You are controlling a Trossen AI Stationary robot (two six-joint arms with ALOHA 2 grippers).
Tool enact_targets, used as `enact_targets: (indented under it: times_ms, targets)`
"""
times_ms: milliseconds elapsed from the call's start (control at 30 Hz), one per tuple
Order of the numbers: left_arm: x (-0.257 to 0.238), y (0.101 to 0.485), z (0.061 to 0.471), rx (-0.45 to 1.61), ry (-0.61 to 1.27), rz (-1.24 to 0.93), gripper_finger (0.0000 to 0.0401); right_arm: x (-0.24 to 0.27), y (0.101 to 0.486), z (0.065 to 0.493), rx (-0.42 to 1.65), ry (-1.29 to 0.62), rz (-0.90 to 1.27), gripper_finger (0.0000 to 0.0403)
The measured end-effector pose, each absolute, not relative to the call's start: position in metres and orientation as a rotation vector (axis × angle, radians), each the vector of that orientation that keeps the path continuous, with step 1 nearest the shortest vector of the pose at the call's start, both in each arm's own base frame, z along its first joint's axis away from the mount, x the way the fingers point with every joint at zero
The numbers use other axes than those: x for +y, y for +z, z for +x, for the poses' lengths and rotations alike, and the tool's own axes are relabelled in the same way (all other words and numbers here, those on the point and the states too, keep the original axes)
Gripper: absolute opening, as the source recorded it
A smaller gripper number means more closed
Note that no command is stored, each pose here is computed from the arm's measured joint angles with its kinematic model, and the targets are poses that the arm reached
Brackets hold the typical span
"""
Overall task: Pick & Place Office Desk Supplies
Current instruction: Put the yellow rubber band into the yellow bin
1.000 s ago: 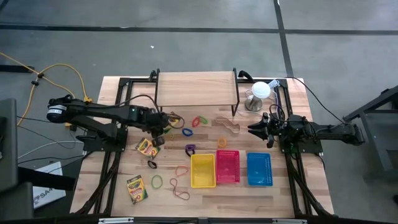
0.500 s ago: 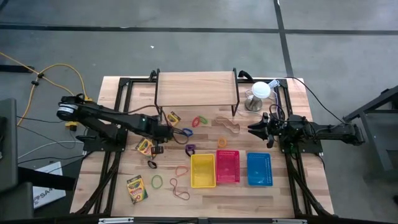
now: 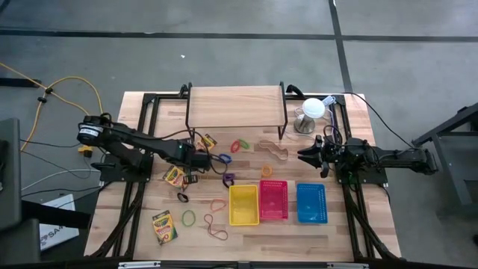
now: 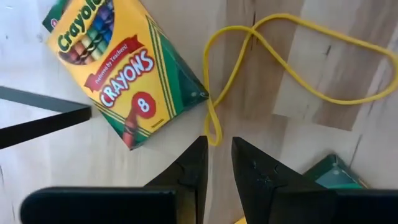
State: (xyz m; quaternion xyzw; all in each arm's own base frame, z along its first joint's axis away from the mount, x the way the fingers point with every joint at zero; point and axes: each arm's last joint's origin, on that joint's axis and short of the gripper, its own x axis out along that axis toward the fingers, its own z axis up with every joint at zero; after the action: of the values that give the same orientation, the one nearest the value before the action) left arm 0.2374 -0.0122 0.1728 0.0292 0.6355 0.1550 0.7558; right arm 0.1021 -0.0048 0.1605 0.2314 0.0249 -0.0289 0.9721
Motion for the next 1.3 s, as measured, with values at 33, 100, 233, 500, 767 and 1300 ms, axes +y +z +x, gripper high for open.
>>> enact_targets:
  times_ms: [33,100,233,500,767,1300]
  targets:
    - [-0.012,0.172,0.237,1.389,0.338,0.064,0.0066,-0.005,0.161,0.102,0.05,-0.058,0.467,0.0107]
    - [-0.012,0.171,0.238,1.396,0.34,0.065,0.0066,-0.005,0.161,0.102,0.05,-0.058,0.467,0.0107]
    - [-0.012,0.167,0.238,1.412,0.346,0.065,0.0066,-0.005,0.16,0.102,0.051,-0.059,0.467,0.0107]
    - [-0.012,0.158,0.243,1.431,0.359,0.071,0.0066,-0.005,0.161,0.102,0.049,-0.058,0.467,0.0107]
    - [-0.008,0.157,0.245,1.411,0.397,0.085,0.0066,-0.005,0.161,0.102,0.049,-0.058,0.467,0.0107]
    - [-0.008,0.155,0.246,1.421,0.396,0.085,0.0064,-0.005,0.161,0.102,0.048,-0.058,0.467,0.0107]
